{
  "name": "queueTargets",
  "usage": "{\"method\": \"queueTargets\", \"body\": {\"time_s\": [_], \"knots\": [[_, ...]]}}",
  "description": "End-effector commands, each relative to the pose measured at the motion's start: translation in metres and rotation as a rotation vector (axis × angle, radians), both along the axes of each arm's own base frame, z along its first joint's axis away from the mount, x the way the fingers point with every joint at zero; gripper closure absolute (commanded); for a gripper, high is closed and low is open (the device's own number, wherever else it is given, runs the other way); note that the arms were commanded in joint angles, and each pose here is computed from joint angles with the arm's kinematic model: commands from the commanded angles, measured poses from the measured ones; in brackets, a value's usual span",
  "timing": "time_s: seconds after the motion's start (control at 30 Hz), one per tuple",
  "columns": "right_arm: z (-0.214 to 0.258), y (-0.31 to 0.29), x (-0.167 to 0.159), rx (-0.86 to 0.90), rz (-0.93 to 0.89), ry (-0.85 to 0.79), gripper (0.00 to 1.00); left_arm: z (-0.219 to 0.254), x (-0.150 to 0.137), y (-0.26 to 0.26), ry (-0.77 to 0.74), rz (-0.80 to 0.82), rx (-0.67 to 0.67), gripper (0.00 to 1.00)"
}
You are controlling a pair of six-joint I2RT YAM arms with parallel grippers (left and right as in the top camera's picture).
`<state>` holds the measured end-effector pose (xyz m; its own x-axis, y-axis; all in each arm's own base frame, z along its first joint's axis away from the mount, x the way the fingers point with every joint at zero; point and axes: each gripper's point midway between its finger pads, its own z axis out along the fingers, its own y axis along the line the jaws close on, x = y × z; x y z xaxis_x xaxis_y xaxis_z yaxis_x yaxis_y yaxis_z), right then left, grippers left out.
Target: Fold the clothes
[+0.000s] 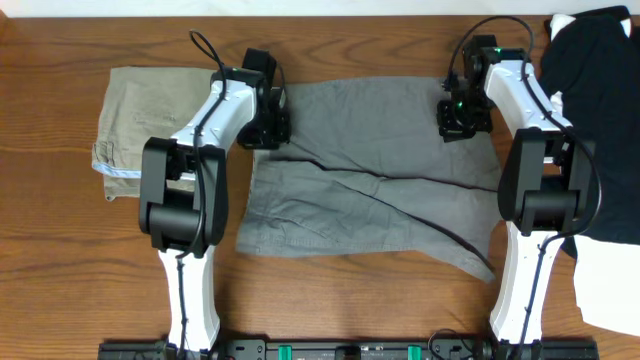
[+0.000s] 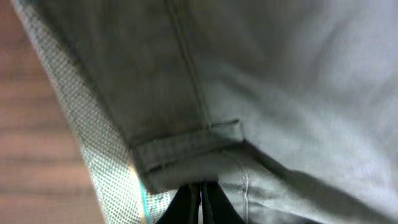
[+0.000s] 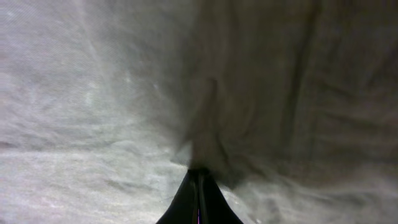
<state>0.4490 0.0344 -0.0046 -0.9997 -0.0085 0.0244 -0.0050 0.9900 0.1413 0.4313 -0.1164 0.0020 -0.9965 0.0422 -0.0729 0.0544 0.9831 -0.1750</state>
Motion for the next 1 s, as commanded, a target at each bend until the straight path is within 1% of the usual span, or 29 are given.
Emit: {"method": "queueTargets", "body": {"time_s": [0.0,0.13,0.27,0.5,0.63,0.73,0.8,0.87,0.97], "knots": [[-0.053,0.001,-0.004,-0.005,0.016,0.058,0.99,-0.019,0.007,-0.004,-0.009,-0.003,-0.008,0.94],[-0.070,0.000,0.017,-0.011,0.014,-0.019,0.99,-0.031,0.028,-0.009,-0.083,-0.004,-0.023,0.94],[-0.075,-0.004,0.041,-0.035,0.012,-0.114,0.99,-0.045,0.050,-0.013,-0.157,-0.003,-0.039,0.94],[-0.068,-0.018,0.089,-0.117,-0.004,-0.313,0.99,-0.069,0.089,-0.021,-0.305,-0.004,-0.069,0.94],[-0.059,-0.021,0.114,-0.130,-0.015,-0.423,0.96,-0.070,0.107,-0.025,-0.385,-0.015,-0.081,0.94],[-0.051,-0.025,0.131,-0.132,-0.028,-0.495,0.90,-0.058,0.122,-0.026,-0.454,-0.015,-0.087,0.94],[-0.043,-0.027,0.139,-0.126,-0.036,-0.529,0.88,-0.044,0.131,-0.027,-0.487,-0.014,-0.093,0.94],[-0.032,-0.028,0.147,-0.120,-0.041,-0.557,0.81,-0.023,0.141,-0.027,-0.532,-0.013,-0.100,0.94],[-0.003,-0.028,0.157,-0.090,-0.043,-0.584,0.74,0.018,0.153,-0.025,-0.594,-0.010,-0.108,0.93]]}}
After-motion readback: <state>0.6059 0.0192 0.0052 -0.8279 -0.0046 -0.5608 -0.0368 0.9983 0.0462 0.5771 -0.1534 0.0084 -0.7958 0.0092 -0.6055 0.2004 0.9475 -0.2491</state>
